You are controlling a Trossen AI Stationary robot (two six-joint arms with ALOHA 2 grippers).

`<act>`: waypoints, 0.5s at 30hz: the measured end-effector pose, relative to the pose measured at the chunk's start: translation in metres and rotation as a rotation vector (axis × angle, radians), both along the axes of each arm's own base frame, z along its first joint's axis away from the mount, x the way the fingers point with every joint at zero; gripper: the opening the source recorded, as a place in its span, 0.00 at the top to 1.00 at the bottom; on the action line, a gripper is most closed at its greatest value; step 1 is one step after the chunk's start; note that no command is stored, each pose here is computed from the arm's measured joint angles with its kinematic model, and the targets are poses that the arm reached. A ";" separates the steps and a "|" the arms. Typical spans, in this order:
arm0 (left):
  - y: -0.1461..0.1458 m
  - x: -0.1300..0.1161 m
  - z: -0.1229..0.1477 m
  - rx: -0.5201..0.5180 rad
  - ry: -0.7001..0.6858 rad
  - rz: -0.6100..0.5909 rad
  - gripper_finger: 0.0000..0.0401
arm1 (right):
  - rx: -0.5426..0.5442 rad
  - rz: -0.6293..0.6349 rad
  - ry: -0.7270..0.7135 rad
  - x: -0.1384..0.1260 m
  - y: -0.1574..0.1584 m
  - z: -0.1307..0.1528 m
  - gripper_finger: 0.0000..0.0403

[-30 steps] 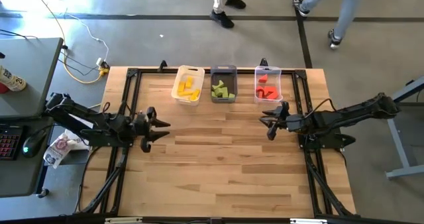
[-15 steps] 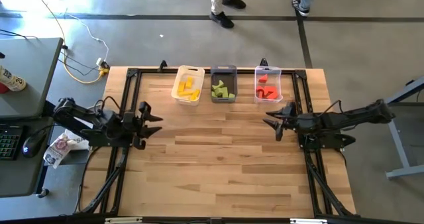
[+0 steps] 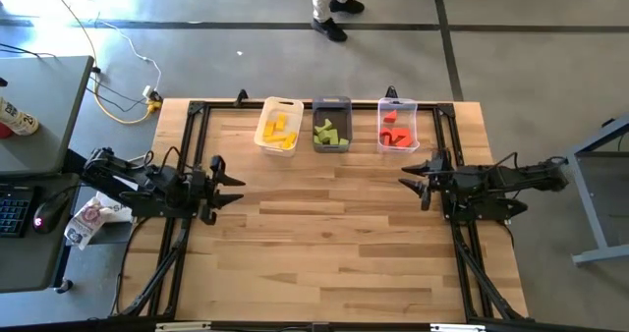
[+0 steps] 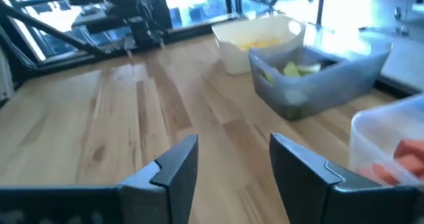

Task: Sort & place blocks by color
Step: Return to Home Position

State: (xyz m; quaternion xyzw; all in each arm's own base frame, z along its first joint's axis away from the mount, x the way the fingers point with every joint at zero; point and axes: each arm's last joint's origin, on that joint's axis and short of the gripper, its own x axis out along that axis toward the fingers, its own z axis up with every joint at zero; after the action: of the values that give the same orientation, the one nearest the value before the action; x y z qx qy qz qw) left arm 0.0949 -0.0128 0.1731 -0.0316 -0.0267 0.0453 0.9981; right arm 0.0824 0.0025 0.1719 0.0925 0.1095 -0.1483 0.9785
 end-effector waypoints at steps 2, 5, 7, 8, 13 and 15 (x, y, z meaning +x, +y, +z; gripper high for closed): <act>0.000 0.000 0.000 0.017 0.005 -0.016 0.62 | -0.027 0.011 -0.007 0.000 0.000 0.001 0.57; -0.001 0.000 0.000 0.040 0.011 -0.019 0.62 | -0.042 0.017 0.010 0.000 0.000 0.000 0.57; -0.001 0.001 -0.001 0.063 0.022 -0.026 0.62 | -0.043 0.020 0.011 0.000 0.000 0.000 0.57; -0.001 0.001 -0.001 0.071 0.022 -0.027 0.62 | -0.047 0.021 0.012 0.000 0.000 0.000 0.57; -0.001 0.002 -0.002 0.111 0.040 -0.027 0.62 | -0.051 0.013 0.013 0.000 0.000 0.000 0.57; -0.001 0.002 -0.003 0.114 0.048 -0.028 0.62 | -0.051 0.013 0.013 0.000 0.000 0.000 0.57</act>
State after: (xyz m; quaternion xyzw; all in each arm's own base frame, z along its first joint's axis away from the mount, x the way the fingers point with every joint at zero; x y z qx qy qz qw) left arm 0.0972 -0.0142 0.1700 0.0261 -0.0048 0.0307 0.9992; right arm 0.0821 0.0024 0.1721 0.0657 0.1127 -0.1453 0.9807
